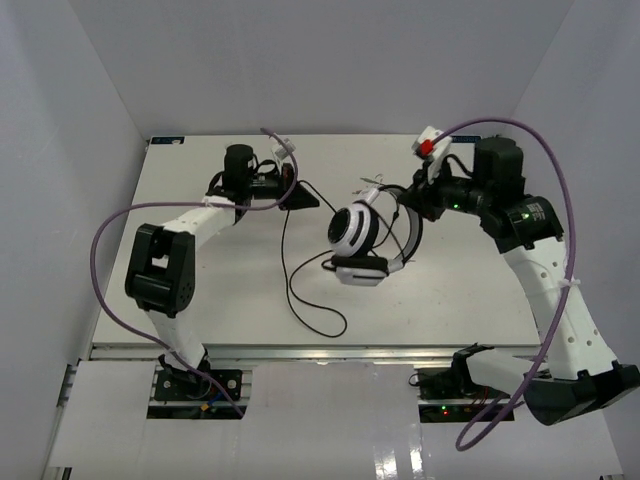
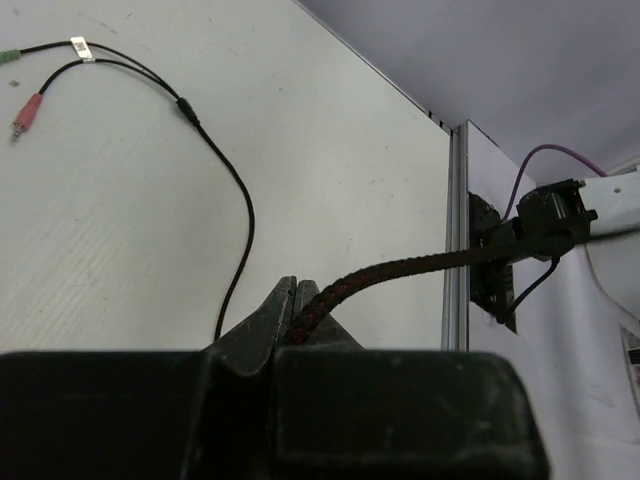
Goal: Wrap the headphones
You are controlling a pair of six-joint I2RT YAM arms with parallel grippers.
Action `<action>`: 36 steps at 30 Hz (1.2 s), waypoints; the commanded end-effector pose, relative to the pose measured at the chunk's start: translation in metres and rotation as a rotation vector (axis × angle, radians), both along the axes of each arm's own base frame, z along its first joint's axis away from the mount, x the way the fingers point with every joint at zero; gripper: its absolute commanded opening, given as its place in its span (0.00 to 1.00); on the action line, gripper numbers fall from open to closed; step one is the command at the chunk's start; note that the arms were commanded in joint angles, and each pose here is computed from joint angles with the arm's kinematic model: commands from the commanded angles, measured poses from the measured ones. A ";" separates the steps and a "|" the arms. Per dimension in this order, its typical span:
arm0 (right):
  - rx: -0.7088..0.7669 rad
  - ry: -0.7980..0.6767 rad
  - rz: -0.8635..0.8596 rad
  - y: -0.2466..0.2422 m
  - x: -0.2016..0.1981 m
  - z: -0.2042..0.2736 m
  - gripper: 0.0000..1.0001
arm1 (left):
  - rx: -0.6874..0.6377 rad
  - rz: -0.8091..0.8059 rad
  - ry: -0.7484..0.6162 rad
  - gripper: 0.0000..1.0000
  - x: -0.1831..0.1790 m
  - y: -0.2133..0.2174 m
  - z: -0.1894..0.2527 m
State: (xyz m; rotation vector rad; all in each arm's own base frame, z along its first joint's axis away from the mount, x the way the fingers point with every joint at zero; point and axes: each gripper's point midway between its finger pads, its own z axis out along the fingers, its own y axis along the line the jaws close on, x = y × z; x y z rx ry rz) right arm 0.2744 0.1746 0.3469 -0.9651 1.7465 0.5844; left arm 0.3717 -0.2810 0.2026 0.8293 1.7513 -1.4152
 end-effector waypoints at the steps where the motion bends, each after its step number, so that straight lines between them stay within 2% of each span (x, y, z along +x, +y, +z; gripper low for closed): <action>1: -0.132 -0.100 0.103 0.027 -0.021 -0.017 0.08 | 0.118 -0.032 0.264 0.00 0.003 0.003 -0.008; 8: -0.379 -0.137 0.000 0.023 -0.003 -0.079 0.08 | 0.080 0.035 0.248 0.00 0.018 0.015 0.047; 10: -0.453 -0.130 -0.102 0.010 0.011 -0.095 0.08 | 0.065 0.038 0.245 0.00 0.015 0.017 0.061; 21: -0.620 -0.217 -0.521 -0.037 0.075 -0.097 0.08 | -0.007 -0.016 0.210 0.00 -0.034 0.023 0.131; 27: -0.528 -0.154 -0.703 -0.049 0.107 -0.088 0.08 | -0.059 -0.090 0.246 0.00 -0.070 0.009 0.154; 31: -0.444 -0.118 -0.804 -0.047 0.125 -0.081 0.08 | -0.054 -0.175 0.270 0.00 -0.098 -0.030 0.161; 36: -0.384 -0.100 -0.844 -0.039 0.135 -0.075 0.08 | -0.028 -0.210 0.344 0.06 -0.108 -0.075 0.155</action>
